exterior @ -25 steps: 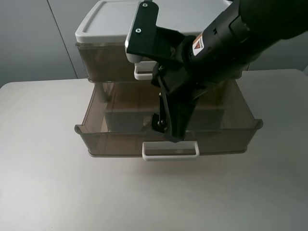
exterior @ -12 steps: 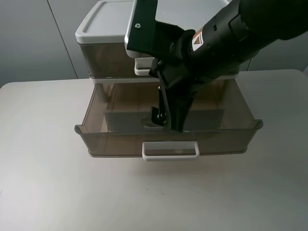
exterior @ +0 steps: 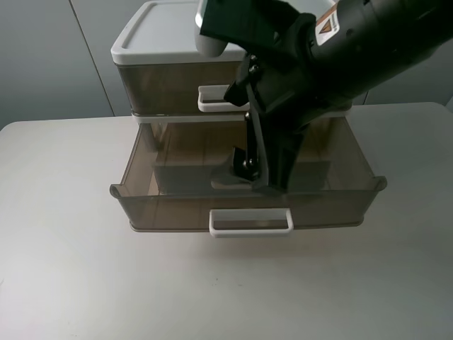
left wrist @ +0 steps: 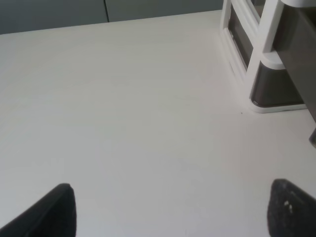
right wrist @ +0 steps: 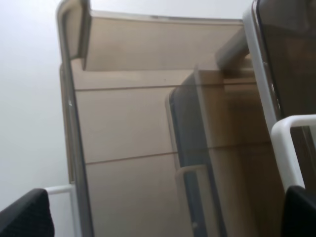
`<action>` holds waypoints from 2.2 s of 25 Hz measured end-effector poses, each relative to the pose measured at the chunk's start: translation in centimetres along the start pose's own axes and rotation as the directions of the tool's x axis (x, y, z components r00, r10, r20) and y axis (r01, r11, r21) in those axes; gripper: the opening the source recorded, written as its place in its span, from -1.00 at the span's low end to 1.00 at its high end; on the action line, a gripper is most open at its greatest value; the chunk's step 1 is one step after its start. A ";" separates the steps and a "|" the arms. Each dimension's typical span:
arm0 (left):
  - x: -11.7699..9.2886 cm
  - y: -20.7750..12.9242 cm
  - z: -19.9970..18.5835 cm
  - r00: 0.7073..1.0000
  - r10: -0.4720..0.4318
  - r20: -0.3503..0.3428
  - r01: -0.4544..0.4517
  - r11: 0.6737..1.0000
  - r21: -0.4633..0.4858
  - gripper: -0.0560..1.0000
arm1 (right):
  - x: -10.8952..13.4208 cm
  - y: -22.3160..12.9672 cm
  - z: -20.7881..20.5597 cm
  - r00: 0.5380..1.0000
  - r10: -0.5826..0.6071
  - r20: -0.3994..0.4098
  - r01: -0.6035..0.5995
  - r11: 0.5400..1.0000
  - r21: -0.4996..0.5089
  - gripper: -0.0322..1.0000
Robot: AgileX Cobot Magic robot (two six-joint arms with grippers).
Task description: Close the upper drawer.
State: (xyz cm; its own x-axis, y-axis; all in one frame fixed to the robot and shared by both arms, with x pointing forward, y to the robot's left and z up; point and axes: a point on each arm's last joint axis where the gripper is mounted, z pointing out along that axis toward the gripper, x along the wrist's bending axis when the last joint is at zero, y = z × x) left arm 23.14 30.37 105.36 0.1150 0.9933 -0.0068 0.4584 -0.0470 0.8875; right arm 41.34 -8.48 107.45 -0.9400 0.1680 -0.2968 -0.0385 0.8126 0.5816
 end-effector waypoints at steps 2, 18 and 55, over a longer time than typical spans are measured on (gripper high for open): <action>0.0 0.0 0.0 1.000 0.000 0.000 0.000 1.000 0.000 0.51 | 0.5 0.0 -2.0 1.000 0.020 -0.009 -0.021 1.000 -0.014 0.41; 0.0 0.0 0.0 1.000 0.002 0.000 -0.002 1.000 0.000 0.51 | 10.0 -11.2 -14.9 0.928 0.372 0.024 -0.366 0.921 -0.134 0.41; 0.0 0.0 0.0 1.000 0.001 0.000 -0.001 1.000 0.000 0.51 | 14.2 -17.8 -16.4 0.195 0.812 0.550 -0.708 0.504 -0.494 0.41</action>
State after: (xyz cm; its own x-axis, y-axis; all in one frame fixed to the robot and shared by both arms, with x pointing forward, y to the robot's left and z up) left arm 23.14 30.37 105.36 0.1157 0.9933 -0.0055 0.4582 -0.0485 0.8875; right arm 23.13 -29.74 105.30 -0.0280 0.9996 -0.0016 0.4789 0.0148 0.8777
